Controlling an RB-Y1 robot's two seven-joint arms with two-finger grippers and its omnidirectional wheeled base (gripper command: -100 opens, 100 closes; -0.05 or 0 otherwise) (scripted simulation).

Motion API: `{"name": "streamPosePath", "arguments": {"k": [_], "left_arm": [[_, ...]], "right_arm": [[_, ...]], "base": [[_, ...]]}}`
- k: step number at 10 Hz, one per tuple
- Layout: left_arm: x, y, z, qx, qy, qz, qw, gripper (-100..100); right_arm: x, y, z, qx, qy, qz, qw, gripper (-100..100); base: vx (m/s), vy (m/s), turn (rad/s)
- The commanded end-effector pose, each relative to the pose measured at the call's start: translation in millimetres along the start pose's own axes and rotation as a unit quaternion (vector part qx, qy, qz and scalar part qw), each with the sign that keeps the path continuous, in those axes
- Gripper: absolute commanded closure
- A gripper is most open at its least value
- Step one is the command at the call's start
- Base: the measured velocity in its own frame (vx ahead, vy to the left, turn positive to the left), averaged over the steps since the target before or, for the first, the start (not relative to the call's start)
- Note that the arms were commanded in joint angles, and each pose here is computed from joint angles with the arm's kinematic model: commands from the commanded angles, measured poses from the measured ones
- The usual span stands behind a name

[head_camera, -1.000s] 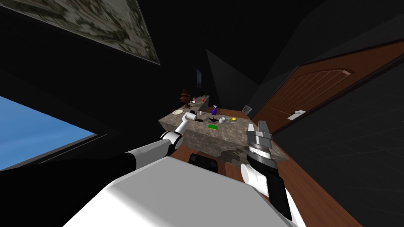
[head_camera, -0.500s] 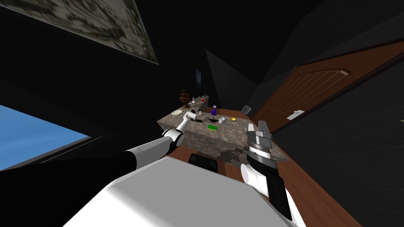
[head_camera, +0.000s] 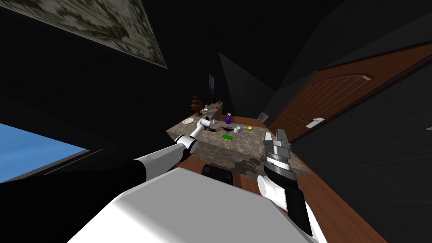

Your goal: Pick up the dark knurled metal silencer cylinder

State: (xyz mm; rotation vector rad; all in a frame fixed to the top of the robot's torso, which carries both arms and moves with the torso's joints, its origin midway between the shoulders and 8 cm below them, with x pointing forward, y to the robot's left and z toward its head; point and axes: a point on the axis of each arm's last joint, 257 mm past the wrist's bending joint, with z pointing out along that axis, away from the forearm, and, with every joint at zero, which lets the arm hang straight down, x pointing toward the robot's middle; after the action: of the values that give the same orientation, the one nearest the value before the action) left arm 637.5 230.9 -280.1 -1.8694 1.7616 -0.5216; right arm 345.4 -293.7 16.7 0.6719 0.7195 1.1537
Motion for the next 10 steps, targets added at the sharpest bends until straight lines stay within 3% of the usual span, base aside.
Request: {"name": "streamPosePath", "arguments": {"k": [1,4,5,7,10], "left_arm": [[-0.4,6.6,0.9,-0.018,-0.002,0.003,0.9998,-100],[2.6,23.7,0.3,-0.065,-0.003,0.013,0.9978,-100],[2.3,25.2,0.9,-0.067,-0.003,0.013,0.9976,-100],[5.5,40.6,-1.2,-0.106,-0.002,0.021,0.9941,-100],[8.5,52.2,-3.6,-0.135,0.0,0.028,0.9905,-100]], "right_arm": [[0.0,0.0,0.0,0.0,0.0,0.0,1.0,0],[0.0,0.0,0.0,0.0,0.0,0.0,1.0,0],[0.0,0.0,0.0,0.0,0.0,0.0,1.0,0],[0.0,0.0,0.0,0.0,0.0,0.0,1.0,0],[0.0,0.0,0.0,0.0,0.0,0.0,1.0,0]], "base": [[0.032,0.008,-0.015],[0.034,0.007,-0.014],[0.03,0.006,-0.01],[0.043,0.004,-0.018],[0.032,0.004,-0.011]]}}
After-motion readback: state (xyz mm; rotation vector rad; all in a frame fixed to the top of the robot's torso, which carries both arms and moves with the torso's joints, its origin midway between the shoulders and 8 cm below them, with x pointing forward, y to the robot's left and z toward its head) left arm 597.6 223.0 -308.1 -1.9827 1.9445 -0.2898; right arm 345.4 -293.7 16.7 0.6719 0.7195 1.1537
